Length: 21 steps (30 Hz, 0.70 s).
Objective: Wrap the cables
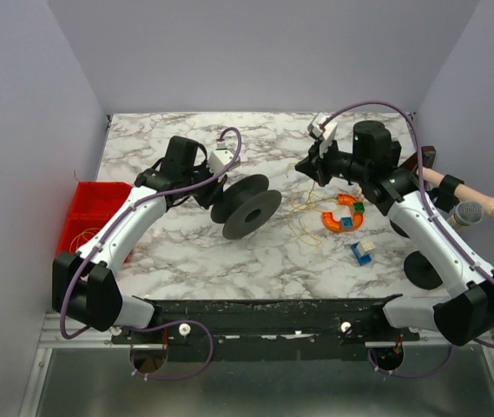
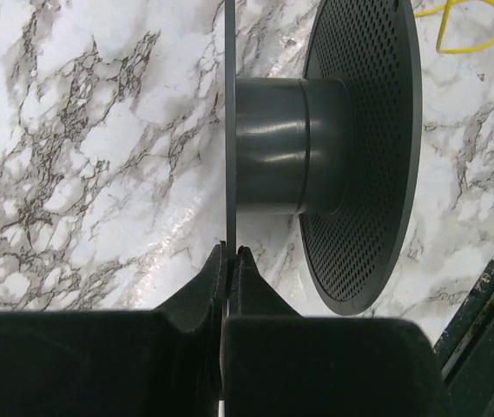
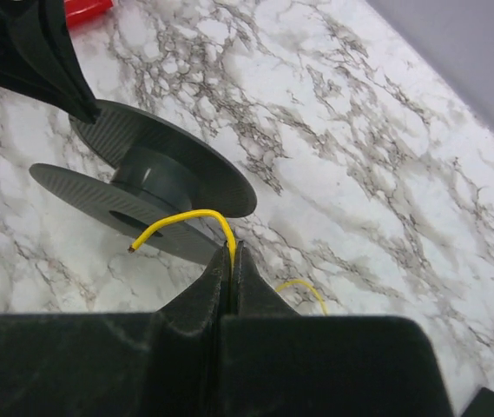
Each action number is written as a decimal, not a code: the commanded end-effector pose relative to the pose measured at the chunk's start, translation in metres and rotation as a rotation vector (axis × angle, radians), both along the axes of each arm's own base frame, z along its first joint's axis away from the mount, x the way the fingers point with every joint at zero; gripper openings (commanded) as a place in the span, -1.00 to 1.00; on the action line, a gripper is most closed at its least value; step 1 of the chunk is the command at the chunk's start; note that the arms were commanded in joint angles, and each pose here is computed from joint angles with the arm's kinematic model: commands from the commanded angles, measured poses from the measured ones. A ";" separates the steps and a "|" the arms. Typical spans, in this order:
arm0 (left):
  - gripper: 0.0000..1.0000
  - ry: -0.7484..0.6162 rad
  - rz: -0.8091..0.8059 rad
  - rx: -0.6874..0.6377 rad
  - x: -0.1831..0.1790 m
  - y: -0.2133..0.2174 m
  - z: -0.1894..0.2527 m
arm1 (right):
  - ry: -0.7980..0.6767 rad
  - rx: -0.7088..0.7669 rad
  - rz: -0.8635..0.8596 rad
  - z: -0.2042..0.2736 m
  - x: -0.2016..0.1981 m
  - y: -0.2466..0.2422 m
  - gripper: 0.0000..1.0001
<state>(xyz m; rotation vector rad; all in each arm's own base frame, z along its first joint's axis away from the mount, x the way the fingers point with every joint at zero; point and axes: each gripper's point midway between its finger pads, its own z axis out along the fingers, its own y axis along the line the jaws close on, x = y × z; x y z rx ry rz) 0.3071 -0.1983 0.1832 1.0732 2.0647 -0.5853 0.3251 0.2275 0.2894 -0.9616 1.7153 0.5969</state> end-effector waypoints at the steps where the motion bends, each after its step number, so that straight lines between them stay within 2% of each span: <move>1: -1.00 0.005 -0.080 -0.024 -0.016 -0.005 0.002 | -0.221 -0.100 0.049 0.012 0.012 0.001 -0.99; 6: -1.00 -0.020 -0.079 -0.031 -0.014 -0.006 0.009 | -0.479 -0.144 0.157 0.039 0.030 0.015 -0.99; 8: -1.00 -0.031 -0.078 -0.035 -0.013 -0.006 0.010 | -0.528 -0.173 0.216 0.039 0.036 0.022 -0.99; 10: -0.82 -0.045 -0.077 -0.044 -0.011 -0.007 0.010 | -0.549 -0.186 0.293 0.028 0.036 0.032 -0.99; 11: -0.67 -0.052 -0.078 -0.051 -0.011 -0.008 0.012 | -0.551 -0.197 0.324 0.020 0.037 0.035 -0.98; 14: -0.45 -0.052 -0.084 -0.071 -0.010 -0.012 0.012 | -0.540 -0.201 0.367 0.002 0.040 0.046 -0.99; 21: -0.29 -0.052 -0.100 -0.134 -0.004 -0.024 0.019 | -0.675 -0.150 0.353 -0.008 0.030 0.086 -0.99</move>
